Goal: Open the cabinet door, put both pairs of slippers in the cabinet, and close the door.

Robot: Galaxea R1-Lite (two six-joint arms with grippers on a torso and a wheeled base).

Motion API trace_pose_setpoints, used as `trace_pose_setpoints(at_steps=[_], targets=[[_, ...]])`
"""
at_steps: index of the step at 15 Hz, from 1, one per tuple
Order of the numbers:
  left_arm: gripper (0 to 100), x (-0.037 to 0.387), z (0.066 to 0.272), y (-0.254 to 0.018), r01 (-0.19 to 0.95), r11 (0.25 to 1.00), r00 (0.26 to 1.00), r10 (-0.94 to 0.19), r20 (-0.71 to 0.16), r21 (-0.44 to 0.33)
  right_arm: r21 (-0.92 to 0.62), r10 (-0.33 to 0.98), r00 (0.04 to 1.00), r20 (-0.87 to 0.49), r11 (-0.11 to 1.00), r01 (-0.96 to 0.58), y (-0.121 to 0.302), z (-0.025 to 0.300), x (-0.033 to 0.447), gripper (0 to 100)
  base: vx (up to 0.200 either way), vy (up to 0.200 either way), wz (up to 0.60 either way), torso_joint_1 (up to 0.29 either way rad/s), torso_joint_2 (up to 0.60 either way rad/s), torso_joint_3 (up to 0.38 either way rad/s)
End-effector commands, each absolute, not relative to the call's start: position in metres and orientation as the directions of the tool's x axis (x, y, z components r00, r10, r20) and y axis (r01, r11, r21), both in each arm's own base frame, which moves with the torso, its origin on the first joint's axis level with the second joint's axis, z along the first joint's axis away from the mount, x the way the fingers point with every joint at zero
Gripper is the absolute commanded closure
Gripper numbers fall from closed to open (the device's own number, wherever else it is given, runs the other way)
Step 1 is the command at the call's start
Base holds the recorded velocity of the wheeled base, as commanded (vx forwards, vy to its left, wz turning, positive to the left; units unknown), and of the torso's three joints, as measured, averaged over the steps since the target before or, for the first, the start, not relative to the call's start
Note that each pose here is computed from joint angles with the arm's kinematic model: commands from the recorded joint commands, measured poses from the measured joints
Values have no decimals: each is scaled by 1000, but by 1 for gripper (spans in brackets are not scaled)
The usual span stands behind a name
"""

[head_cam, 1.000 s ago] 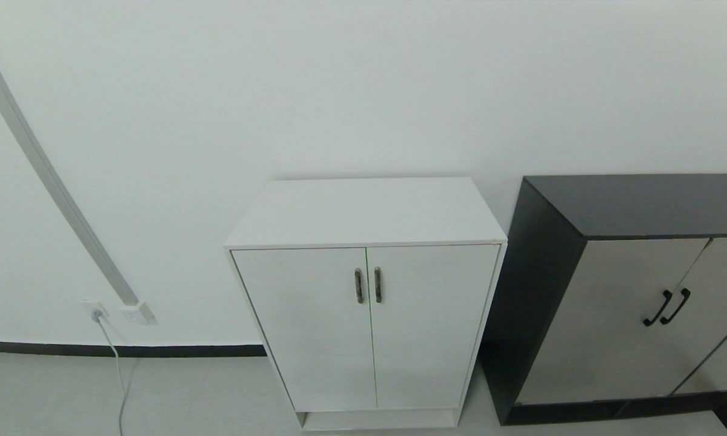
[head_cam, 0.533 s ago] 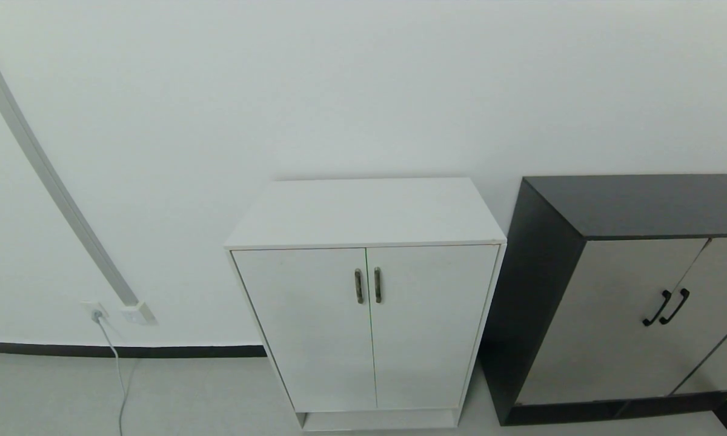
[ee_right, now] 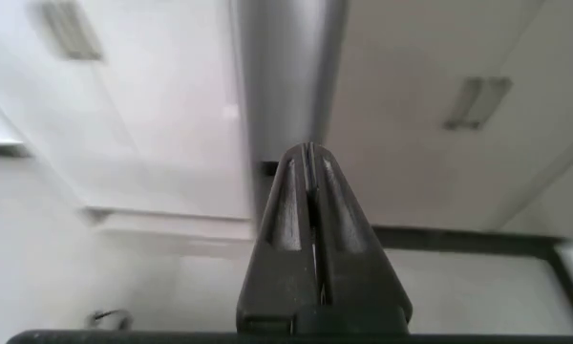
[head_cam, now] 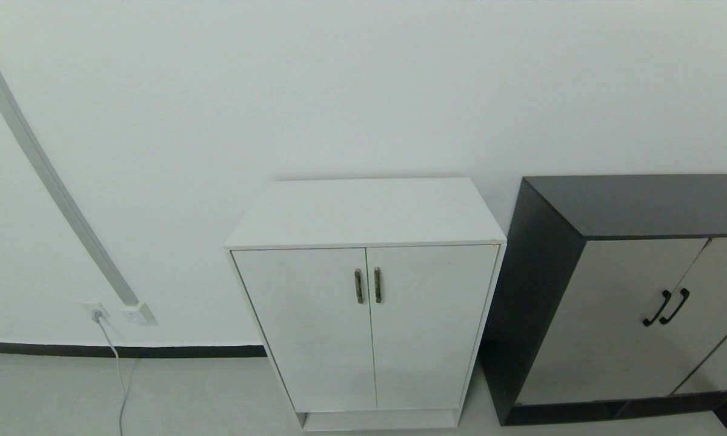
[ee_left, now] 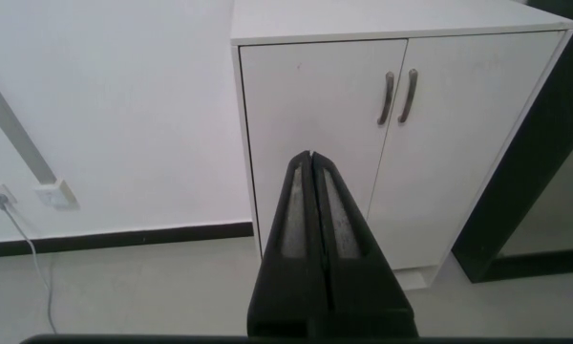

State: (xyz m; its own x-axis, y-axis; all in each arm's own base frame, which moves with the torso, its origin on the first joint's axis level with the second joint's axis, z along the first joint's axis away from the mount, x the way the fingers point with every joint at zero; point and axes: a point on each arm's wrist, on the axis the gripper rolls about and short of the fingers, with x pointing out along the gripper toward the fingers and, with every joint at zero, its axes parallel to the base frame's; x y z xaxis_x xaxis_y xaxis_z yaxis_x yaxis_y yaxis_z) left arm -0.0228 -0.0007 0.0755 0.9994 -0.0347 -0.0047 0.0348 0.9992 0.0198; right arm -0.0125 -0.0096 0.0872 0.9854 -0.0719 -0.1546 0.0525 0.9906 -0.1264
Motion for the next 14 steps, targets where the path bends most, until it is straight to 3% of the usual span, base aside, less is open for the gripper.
trace_pose_setpoints(at_steps=[1,3,5,6,8,14], targets=[[100,-23,75,-1,34,999,999,-34,-5,20,-154,-194,970,-145,973,171,-10,90,-14,100,0,0,0,0,0,0],[100,-23,75,-1,34,999,999,-34,-5,20,-130,-228,971,-77,967,217,-6,87,-21,100,0,0,0,0,0,0],[100,-23,75,-1,35,999,999,-35,-5,20,-82,95,995,-31,992,-97,1,83,-22,100,0,0,0,0,0,0],[100,-23,75,-1,35,999,999,-35,-5,20,-44,162,986,-32,986,-163,3,82,-22,100,0,0,0,0,0,0],[100,-23,75,-1,35,999,999,-35,-5,20,-45,171,985,-38,984,-173,3,80,-21,100,0,0,0,0,0,0],[100,-23,75,-1,34,999,999,-34,-5,20,-33,21,1000,-20,999,-22,1,76,-22,100,0,0,0,0,0,0]])
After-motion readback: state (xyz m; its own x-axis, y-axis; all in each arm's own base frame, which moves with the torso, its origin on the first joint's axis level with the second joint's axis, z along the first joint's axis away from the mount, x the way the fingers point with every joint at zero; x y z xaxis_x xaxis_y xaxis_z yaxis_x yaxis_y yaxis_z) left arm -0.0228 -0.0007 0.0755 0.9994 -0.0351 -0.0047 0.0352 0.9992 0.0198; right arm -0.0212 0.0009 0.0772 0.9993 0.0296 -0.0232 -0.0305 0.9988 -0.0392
